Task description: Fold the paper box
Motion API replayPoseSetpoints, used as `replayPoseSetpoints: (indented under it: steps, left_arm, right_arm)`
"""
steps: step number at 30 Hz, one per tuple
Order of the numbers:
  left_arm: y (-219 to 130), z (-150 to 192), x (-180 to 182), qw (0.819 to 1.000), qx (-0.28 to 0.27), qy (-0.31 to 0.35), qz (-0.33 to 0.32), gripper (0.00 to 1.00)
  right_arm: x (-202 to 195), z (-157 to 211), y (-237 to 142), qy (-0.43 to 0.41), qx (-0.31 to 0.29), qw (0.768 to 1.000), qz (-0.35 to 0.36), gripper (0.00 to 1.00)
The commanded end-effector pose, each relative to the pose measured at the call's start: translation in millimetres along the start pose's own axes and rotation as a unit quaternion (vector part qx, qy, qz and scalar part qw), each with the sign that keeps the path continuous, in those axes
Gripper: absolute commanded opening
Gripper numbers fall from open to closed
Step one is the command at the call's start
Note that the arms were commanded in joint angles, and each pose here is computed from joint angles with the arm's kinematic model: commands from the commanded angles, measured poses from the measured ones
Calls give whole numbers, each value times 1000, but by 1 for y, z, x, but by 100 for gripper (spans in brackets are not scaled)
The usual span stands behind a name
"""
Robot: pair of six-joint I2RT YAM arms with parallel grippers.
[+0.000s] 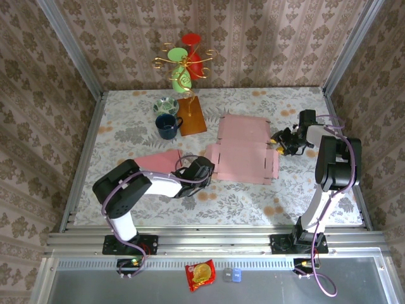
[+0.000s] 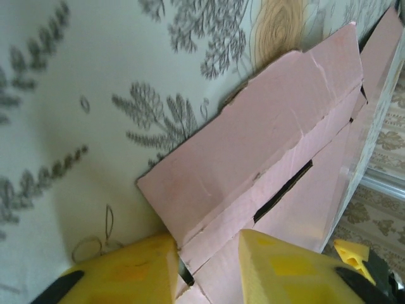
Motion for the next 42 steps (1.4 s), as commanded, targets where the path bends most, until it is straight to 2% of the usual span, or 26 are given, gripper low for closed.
replayPoseSetpoints:
  steps: [1, 8, 16, 21, 24, 27, 31, 35, 38, 42]
  left_arm:
    - [2, -8, -3, 999, -20, 26, 27, 25]
    - [4, -9, -10, 997, -15, 47, 52, 0]
    - [-4, -9, -26, 995, -20, 74, 69, 0]
    - [-10, -4, -39, 994, -17, 71, 84, 0]
    - [-14, -2, -47, 994, -19, 64, 92, 0]
    - [-15, 0, -52, 994, -17, 56, 97, 0]
    - [-16, 4, -57, 994, -11, 48, 102, 0]
    - [-17, 5, -61, 994, -7, 43, 103, 0]
    - [-17, 7, -62, 994, -2, 42, 103, 0]
    - [-16, 10, -64, 994, 4, 41, 103, 0]
  right_arm:
    - [-3, 9, 6, -1, 31, 1000, 0, 47]
    - [2, 8, 2, -5, 28, 1000, -7, 46]
    - [7, 12, -16, -7, 3, 1000, 3, 46]
    - [12, 23, -56, 23, -64, 997, 34, 48]
    - [12, 44, -83, 71, -104, 992, 31, 50]
    - [19, 77, -98, 119, -122, 985, -12, 54]
    - [35, 137, -77, 154, -85, 983, -49, 60]
    - [41, 192, -57, 205, -94, 969, -98, 71]
    - [43, 204, -49, 221, -108, 962, -122, 78]
    - [56, 206, -29, 232, -94, 955, -160, 79]
Point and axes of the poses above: each hand's point on the last joint's axis, 136 mm out from that joint toward the fingers, its own y axis out along the fingers, its own x axis along the line the jaws close on, z = x × y, the point moved 9 cm from there along -y, back along the fingers, and after that the axes turned 9 degrees about -y, right-handed, at the moved point
